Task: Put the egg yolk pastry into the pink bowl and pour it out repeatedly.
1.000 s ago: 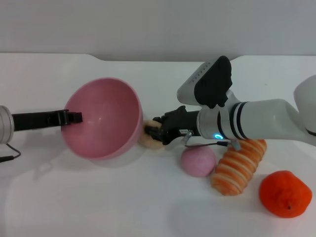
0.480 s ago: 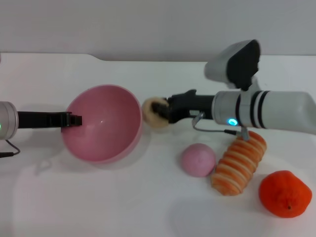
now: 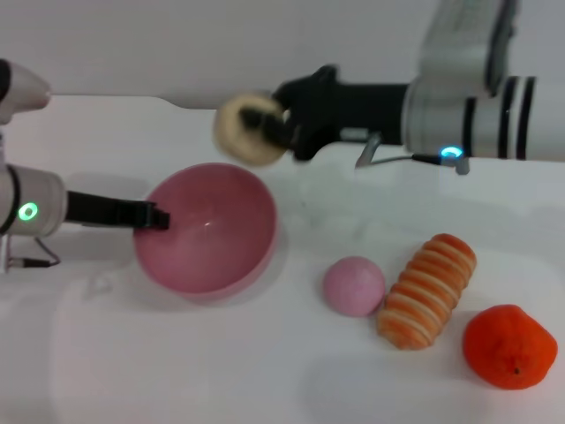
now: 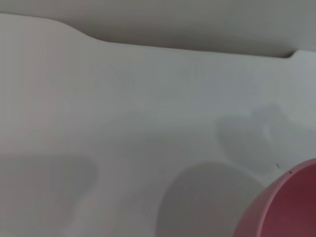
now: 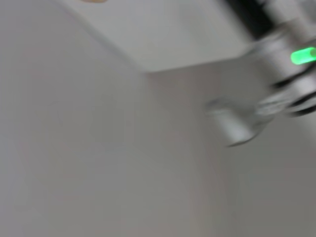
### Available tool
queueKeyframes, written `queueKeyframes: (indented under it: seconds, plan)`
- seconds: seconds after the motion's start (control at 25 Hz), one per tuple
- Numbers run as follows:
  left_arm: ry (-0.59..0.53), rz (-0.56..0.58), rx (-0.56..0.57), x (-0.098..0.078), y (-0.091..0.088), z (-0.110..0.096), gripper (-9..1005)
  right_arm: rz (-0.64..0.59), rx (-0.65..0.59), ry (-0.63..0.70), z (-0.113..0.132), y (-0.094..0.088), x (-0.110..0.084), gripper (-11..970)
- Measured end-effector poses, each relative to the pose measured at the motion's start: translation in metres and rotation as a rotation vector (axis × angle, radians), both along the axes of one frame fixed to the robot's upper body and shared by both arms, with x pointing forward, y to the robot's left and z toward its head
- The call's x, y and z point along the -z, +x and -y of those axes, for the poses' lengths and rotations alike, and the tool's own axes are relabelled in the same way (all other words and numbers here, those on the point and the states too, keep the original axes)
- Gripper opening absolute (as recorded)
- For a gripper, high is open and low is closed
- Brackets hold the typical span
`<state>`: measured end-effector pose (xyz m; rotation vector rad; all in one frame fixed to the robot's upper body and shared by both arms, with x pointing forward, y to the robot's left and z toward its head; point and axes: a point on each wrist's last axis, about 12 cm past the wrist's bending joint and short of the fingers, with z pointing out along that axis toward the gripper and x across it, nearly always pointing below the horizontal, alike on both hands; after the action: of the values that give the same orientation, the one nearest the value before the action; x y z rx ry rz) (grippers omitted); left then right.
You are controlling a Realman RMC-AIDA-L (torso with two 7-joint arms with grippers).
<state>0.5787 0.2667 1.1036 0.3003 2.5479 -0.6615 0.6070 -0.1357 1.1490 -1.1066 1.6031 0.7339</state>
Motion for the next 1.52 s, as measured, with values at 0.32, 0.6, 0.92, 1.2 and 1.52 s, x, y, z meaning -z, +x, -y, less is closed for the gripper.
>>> queueKeyframes:
  seconds: [0.32,0.6,0.92,1.2,1.52]
  plan:
    - [0.004,-0.004,0.057,-0.007,0.01,0.02,1,-0.109,-0.171,-0.319,-0.039,-0.02,0.01,151]
    - [0.003,-0.006,0.05,-0.006,0.009,0.02,1,-0.102,-0.173,-0.308,-0.042,-0.021,0.005,205]
    - [0.001,0.021,0.016,-0.006,0.012,0.015,1,-0.084,-0.083,-0.224,-0.024,-0.012,-0.009,368]
    - [-0.001,0.04,-0.004,-0.005,0.013,0.013,1,-0.072,0.051,-0.114,0.015,-0.002,-0.015,533]
    - [0.006,0.08,-0.016,-0.007,0.018,0.014,1,-0.087,0.21,-0.086,0.042,0.008,-0.001,534]
